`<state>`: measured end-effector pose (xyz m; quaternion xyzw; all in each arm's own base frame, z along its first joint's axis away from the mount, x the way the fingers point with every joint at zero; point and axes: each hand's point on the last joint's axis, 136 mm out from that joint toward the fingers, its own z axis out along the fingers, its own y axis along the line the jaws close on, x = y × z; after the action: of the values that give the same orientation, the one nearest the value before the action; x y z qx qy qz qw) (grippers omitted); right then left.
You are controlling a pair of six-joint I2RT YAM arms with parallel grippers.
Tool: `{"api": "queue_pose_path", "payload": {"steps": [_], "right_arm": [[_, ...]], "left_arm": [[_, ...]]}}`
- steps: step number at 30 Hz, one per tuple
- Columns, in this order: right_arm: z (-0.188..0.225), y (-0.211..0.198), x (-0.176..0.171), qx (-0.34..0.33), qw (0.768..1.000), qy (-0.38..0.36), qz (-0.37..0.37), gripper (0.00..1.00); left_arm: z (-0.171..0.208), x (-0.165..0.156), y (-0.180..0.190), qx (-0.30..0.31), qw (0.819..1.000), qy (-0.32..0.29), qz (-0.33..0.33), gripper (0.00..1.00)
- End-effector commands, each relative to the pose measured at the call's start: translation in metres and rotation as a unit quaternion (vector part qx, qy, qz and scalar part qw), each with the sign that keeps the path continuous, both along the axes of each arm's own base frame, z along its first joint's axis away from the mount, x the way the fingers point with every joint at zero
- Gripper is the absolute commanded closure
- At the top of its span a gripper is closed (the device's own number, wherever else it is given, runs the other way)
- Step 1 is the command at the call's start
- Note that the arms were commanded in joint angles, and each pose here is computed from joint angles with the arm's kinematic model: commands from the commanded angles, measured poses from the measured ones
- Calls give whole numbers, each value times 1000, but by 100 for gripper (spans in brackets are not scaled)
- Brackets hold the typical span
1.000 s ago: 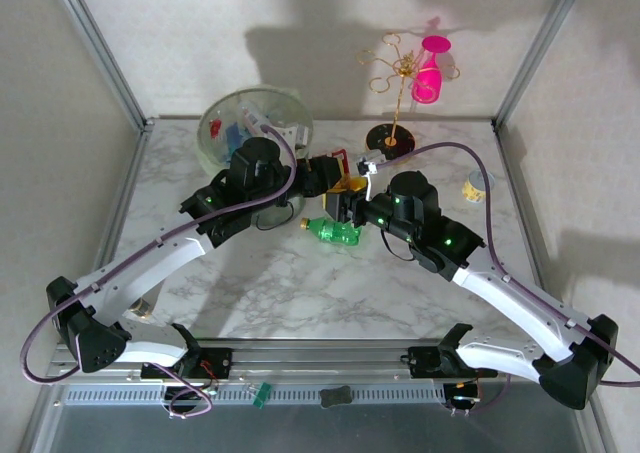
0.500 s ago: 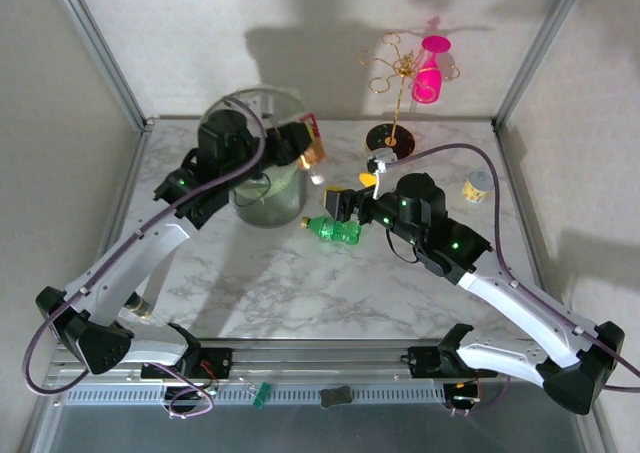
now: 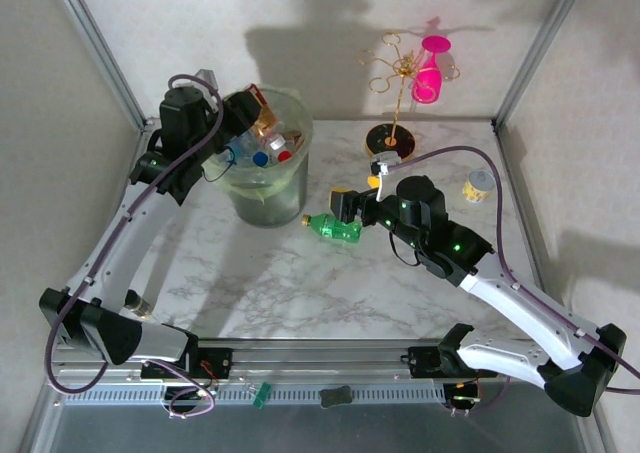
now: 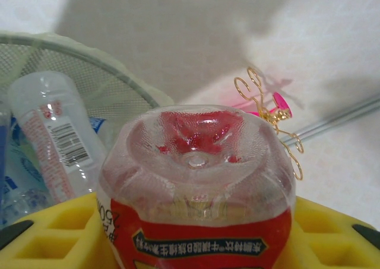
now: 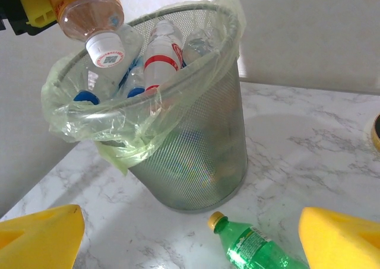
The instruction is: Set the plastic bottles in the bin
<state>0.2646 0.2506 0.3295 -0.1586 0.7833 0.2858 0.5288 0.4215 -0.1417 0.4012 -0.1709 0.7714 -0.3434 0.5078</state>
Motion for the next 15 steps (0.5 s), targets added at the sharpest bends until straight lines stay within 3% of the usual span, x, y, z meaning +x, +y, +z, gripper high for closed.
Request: {"api": "queue_pose_path", "payload": {"steps": [1, 7, 15], "right_arm": [[-8, -2, 0, -13, 1000, 0, -8, 7], [-17, 3, 3, -22, 1000, 10, -2, 6], [-28, 3, 6, -39, 999, 16, -6, 6]], "left_arm": [[9, -3, 22, 9, 998, -9, 56, 59], [-10, -8, 47, 43, 993, 6, 114, 58], [-53, -21, 55, 9, 986, 85, 146, 59]]}}
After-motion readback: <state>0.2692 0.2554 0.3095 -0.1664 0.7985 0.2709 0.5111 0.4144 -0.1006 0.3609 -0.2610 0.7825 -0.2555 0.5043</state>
